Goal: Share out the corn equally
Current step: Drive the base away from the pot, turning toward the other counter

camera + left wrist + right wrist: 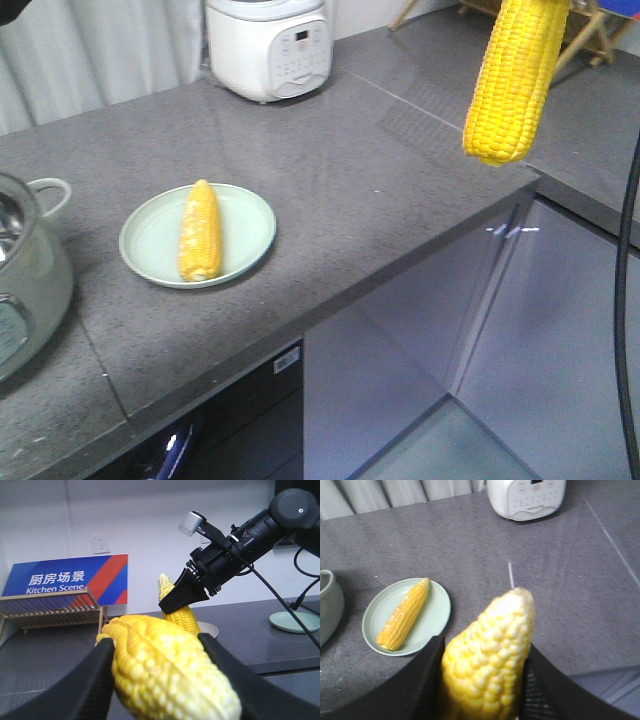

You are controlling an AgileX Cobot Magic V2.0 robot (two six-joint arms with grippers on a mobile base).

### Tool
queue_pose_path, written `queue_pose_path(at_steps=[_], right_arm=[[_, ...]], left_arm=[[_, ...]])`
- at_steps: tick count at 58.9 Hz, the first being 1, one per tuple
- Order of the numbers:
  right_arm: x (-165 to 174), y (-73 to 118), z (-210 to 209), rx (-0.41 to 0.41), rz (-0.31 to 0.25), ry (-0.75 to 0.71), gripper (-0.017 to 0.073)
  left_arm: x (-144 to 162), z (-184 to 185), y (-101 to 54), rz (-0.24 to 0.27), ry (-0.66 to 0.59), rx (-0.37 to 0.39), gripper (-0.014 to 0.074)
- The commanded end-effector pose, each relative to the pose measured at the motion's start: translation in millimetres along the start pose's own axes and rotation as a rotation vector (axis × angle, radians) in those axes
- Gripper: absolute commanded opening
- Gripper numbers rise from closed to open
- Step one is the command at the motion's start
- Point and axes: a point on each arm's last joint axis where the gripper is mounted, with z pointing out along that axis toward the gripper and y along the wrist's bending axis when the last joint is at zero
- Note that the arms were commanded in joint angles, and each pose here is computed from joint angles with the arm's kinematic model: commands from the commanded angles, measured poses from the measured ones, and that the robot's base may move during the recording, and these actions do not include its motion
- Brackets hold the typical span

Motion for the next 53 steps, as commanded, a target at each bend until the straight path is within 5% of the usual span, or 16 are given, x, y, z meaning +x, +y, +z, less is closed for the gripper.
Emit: queue_pose_path(at_steps=[1, 53], right_arm=[[-11.0, 8.7, -23.9, 0.007, -0.022, -0.121, -0.0008], [-10.9, 8.7, -23.8, 0.006, -0.022, -0.120, -0.0008]], left_arm=[[-13.3, -5.2, -2.6, 0.020, -0.044, -0.031, -0.0006], [-13.3, -5.2, -2.6, 0.020, -0.044, -0.031, -0.0006]])
